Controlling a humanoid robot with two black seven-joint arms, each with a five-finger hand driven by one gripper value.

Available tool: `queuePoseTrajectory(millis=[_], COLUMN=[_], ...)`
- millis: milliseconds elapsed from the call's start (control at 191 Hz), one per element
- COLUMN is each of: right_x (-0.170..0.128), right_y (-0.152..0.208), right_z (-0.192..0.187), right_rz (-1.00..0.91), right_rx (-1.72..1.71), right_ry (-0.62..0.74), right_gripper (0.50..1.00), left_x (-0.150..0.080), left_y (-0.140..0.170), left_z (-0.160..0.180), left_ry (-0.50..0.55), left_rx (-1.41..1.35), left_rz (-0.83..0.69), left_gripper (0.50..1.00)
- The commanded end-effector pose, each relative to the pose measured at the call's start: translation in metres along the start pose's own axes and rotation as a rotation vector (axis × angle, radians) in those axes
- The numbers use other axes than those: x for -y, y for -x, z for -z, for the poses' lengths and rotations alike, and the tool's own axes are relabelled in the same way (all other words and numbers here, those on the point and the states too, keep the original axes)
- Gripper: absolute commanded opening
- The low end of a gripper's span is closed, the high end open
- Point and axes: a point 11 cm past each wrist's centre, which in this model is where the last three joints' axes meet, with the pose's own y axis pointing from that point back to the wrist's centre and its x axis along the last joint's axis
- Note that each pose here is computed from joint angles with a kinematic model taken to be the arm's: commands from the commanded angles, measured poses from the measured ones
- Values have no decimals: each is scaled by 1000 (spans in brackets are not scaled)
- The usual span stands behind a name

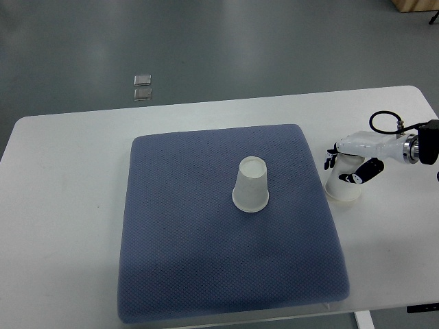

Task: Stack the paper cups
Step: 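Lower the right hand and close fingers around the white cup, then lift the cup and carry it over the cup on the pad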

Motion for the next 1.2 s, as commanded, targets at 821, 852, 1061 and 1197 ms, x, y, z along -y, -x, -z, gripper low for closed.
queuePoseTrajectory(millis=[821, 852, 1061, 1197], right_x=[-26, -28, -32, -25], right_y=[-192, -197, -205, -202], right_z=[113, 120, 149, 158], right_rz=[-120, -122, -139, -139], right_rx=[-105, -97, 16, 66], right_ry=[-268, -287, -404, -442], right_gripper=[500, 500, 500, 500], left_x=[0, 0, 0, 0], left_y=[0, 0, 0, 0], left_z=[0, 0, 0, 0], left_ry=[1, -1, 1, -1], left_rx=[0, 0, 0, 1], left_rz=[0, 0, 0, 0], left_gripper=[1000, 1000, 1000, 1000])
